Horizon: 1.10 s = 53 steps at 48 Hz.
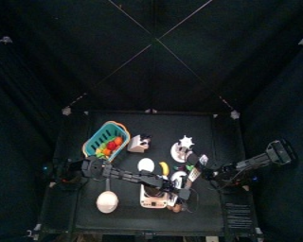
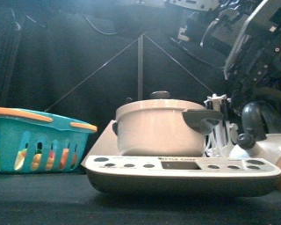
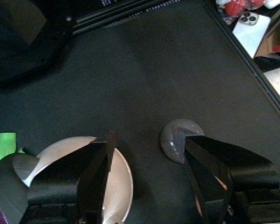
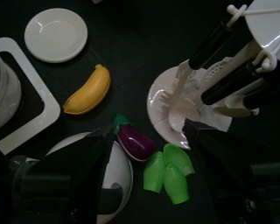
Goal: Grab eggshell half
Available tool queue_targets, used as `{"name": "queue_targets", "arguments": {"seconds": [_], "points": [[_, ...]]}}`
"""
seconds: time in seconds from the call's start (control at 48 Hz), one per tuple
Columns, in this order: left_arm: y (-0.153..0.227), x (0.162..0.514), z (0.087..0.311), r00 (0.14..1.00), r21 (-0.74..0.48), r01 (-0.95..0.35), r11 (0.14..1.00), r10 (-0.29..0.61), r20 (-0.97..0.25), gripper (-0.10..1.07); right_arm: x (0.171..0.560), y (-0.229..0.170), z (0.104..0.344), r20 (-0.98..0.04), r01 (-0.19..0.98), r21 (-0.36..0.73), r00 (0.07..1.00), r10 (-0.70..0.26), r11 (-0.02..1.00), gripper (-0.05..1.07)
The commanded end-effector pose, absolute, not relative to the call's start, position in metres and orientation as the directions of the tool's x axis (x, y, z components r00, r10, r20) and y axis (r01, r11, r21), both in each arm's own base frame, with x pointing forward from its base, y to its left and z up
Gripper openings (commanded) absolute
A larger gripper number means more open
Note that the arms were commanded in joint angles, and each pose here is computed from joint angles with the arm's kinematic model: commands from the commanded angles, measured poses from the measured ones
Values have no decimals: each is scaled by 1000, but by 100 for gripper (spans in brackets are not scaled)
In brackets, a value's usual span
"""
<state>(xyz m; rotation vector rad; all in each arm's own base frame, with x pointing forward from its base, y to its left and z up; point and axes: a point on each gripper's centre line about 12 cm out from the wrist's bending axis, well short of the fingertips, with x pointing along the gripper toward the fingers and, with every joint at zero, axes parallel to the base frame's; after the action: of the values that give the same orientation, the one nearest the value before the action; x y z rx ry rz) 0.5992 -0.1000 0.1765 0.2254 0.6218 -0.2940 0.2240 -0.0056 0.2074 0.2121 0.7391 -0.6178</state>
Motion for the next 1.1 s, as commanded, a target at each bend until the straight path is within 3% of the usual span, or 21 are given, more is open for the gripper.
{"name": "queue_targets", "arguments": {"seconds": [0.0,0.229,0.417,0.667,0.875,1.083], "points": [[-98,599,217,821,132,319,939,-204,-533,89,226,-5,213,-677,593,-12,588,-443,805,95],[-110,581,258,844,147,336,930,-228,-486,89,229,-2,215,-674,578,7,606,-423,816,95],[-111,559,270,839,141,343,929,-235,-490,89,233,4,215,-669,540,42,641,-377,841,95],[-102,522,268,851,134,316,939,-218,-477,89,245,32,223,-625,371,111,747,-226,922,95],[-90,481,274,899,118,253,960,-188,-396,89,252,63,236,-558,178,117,826,-84,977,95],[-82,449,249,891,61,210,976,-165,-423,89,258,90,232,-551,49,74,834,0,996,95]]}}
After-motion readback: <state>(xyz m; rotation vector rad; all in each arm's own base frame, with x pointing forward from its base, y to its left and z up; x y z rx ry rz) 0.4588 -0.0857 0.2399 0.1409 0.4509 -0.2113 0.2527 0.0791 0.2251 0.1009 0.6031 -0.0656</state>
